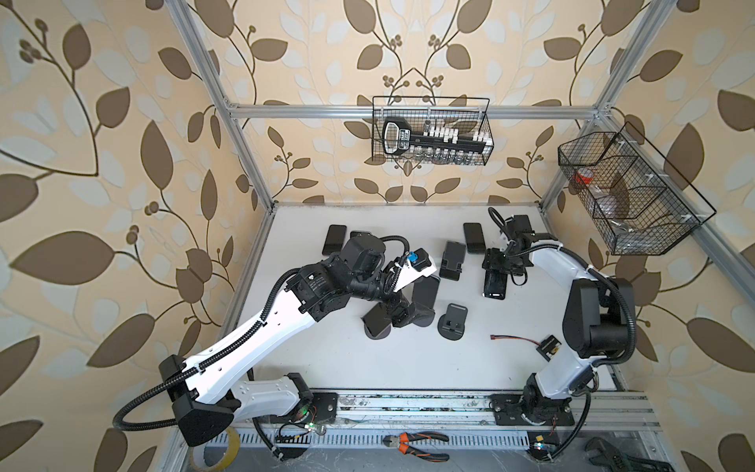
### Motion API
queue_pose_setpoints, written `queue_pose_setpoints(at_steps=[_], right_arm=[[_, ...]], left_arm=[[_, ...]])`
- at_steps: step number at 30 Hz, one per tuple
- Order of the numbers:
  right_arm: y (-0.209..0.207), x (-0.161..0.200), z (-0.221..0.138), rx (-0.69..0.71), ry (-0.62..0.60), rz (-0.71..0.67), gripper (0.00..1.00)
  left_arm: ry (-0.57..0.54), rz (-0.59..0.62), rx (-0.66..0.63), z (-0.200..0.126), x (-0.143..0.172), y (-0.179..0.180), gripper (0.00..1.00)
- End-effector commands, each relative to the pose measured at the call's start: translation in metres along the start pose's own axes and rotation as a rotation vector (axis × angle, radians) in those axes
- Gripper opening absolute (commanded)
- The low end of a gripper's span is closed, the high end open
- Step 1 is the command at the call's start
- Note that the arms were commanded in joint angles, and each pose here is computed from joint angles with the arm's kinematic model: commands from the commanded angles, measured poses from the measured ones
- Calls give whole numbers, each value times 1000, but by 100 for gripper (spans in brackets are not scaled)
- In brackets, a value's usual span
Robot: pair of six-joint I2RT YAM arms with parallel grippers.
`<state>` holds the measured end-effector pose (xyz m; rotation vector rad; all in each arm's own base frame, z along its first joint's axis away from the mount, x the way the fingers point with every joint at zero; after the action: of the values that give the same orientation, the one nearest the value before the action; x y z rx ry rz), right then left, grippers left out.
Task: Remove the phone from the phone stand
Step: Place the phone to the middle-right of the table.
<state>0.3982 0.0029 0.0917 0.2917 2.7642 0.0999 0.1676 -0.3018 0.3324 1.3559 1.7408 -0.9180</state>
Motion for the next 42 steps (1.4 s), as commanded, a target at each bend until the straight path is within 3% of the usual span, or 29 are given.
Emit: queue_pose_setpoints(at_steps=[1,21,42], right_arm=[[2,-15,-2,-21,-11,-30,64],[6,-17,50,-44,110,-73,65],[7,-14,72,-53,147,-86,71]], left_arm=[[-24,46,8,-2,-9,-4,91],[2,73,29,9,-18,2,91],[14,65,21,14,-21,7,91]])
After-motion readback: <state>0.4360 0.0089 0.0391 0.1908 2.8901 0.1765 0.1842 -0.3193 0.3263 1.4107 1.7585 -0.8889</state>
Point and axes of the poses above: each gripper's point midway between its finger pads, its own z axis out along the fingers, its own y axis along the line the jaws close on, x = y × z, the point moved 1 cm from there along -z, back along the fingers
